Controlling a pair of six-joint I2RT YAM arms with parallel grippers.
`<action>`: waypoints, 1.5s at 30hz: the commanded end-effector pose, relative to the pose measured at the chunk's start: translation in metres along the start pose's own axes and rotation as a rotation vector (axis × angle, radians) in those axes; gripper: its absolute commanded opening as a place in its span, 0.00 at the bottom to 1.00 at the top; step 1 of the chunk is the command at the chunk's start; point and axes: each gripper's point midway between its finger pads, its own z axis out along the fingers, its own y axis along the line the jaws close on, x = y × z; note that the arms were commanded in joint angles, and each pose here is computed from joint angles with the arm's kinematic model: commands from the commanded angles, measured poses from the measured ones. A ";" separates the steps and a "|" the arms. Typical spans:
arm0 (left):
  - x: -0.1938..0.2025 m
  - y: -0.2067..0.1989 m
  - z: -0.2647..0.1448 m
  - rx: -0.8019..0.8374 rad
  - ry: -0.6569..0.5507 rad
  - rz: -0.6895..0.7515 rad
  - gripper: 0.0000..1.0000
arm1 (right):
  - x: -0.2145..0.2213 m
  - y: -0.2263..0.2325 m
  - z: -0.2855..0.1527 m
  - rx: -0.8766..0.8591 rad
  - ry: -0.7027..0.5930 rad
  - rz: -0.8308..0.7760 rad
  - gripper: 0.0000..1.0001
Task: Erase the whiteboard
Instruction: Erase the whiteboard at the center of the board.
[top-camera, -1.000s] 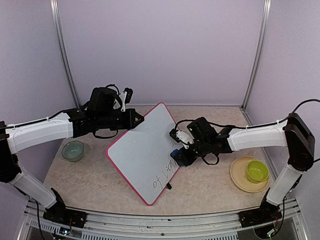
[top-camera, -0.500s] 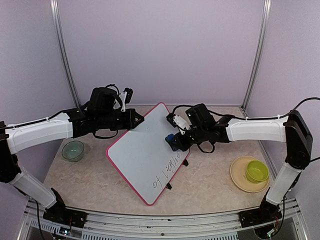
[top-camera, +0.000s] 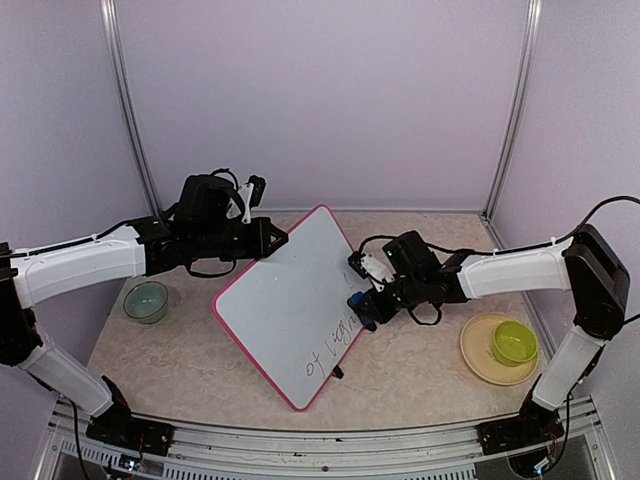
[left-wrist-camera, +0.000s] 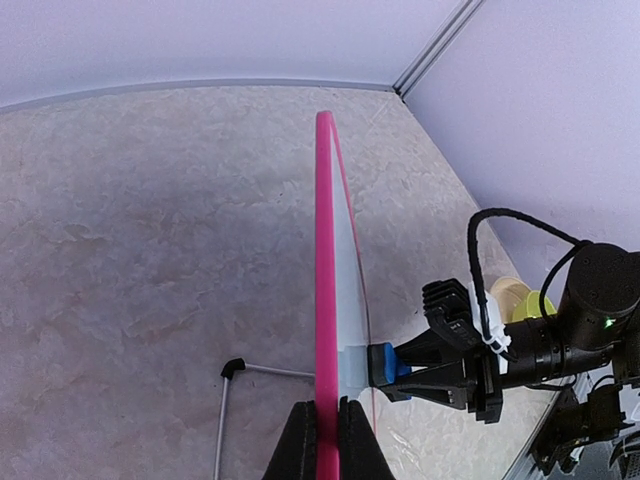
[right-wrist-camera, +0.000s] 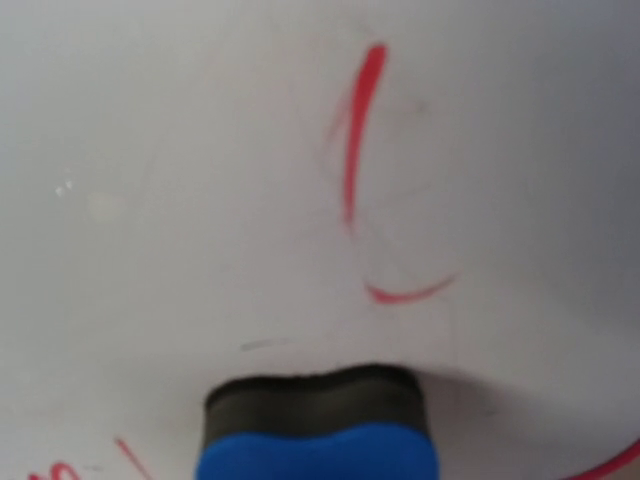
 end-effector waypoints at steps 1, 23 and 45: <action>0.034 0.007 0.002 -0.027 0.107 0.000 0.00 | -0.029 0.000 -0.003 0.003 -0.031 -0.011 0.00; 0.034 0.007 0.001 -0.024 0.103 0.002 0.00 | -0.004 -0.010 0.008 0.010 0.035 0.016 0.00; 0.036 0.010 -0.001 -0.034 0.102 -0.005 0.00 | -0.075 -0.014 -0.015 0.056 -0.074 -0.016 0.00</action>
